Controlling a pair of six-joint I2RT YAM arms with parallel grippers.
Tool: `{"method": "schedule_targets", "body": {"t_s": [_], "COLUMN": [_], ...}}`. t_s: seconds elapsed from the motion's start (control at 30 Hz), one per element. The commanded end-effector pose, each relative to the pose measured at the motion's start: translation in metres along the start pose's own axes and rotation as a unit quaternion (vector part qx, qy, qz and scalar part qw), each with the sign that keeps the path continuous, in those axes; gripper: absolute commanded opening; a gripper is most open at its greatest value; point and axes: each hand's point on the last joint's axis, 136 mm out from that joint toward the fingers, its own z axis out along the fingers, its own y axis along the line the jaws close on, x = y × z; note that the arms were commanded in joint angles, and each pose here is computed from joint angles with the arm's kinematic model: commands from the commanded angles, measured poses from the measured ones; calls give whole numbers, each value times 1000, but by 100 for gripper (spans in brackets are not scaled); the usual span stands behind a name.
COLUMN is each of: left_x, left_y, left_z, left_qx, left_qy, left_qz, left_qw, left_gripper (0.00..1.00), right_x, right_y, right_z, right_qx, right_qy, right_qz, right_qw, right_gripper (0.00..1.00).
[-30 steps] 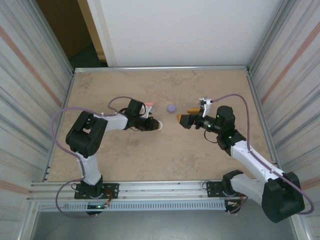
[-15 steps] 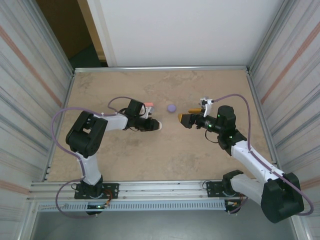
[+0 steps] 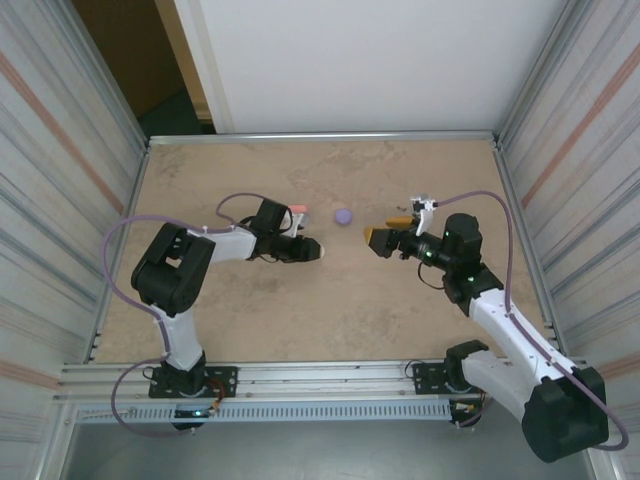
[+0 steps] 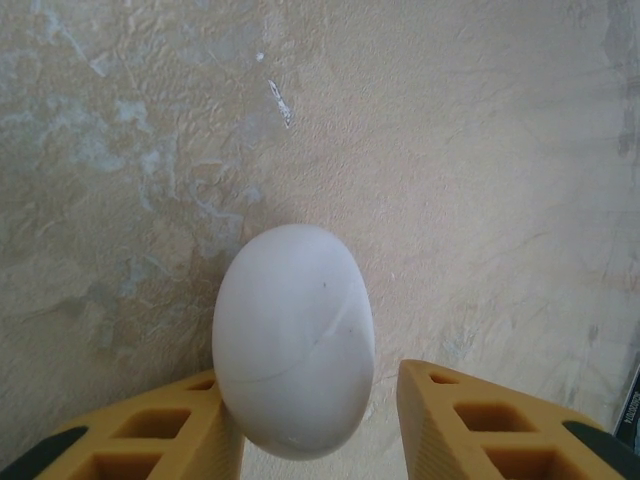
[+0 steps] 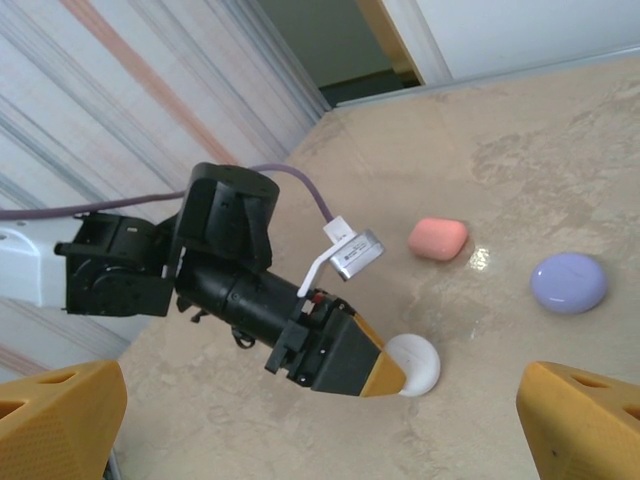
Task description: Insert wireless bluetooth earbuds into charging case
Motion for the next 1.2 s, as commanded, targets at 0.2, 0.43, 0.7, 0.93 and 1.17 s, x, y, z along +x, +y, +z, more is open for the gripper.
{"method": "schedule_targets", "body": {"t_s": [0.2, 0.43, 0.7, 0.93, 1.17], "left_x": [2, 0, -6, -14, -25], "left_y": [12, 12, 4, -7, -22], "left_z": [-6, -15, -27, -44, -75], "left_qx": [-44, -59, -59, -62, -62], "left_qy": [5, -7, -23, -49, -95], "left_qz": [-4, 4, 25, 49, 84], "left_qw": [999, 998, 998, 996, 990], "left_gripper": [46, 50, 59, 69, 78], "right_x": [-7, -10, -14, -21, -27], "right_y": [0, -5, -10, -15, -18], "right_z": [-13, -19, -24, -28, -35], "right_qx": [18, 40, 65, 92, 112], "right_qy": [-8, -5, -3, -2, -5], "right_qz": [-15, -10, 1, 10, 15], "right_qw": [1000, 999, 998, 996, 994], "right_gripper": [99, 99, 99, 99, 99]}}
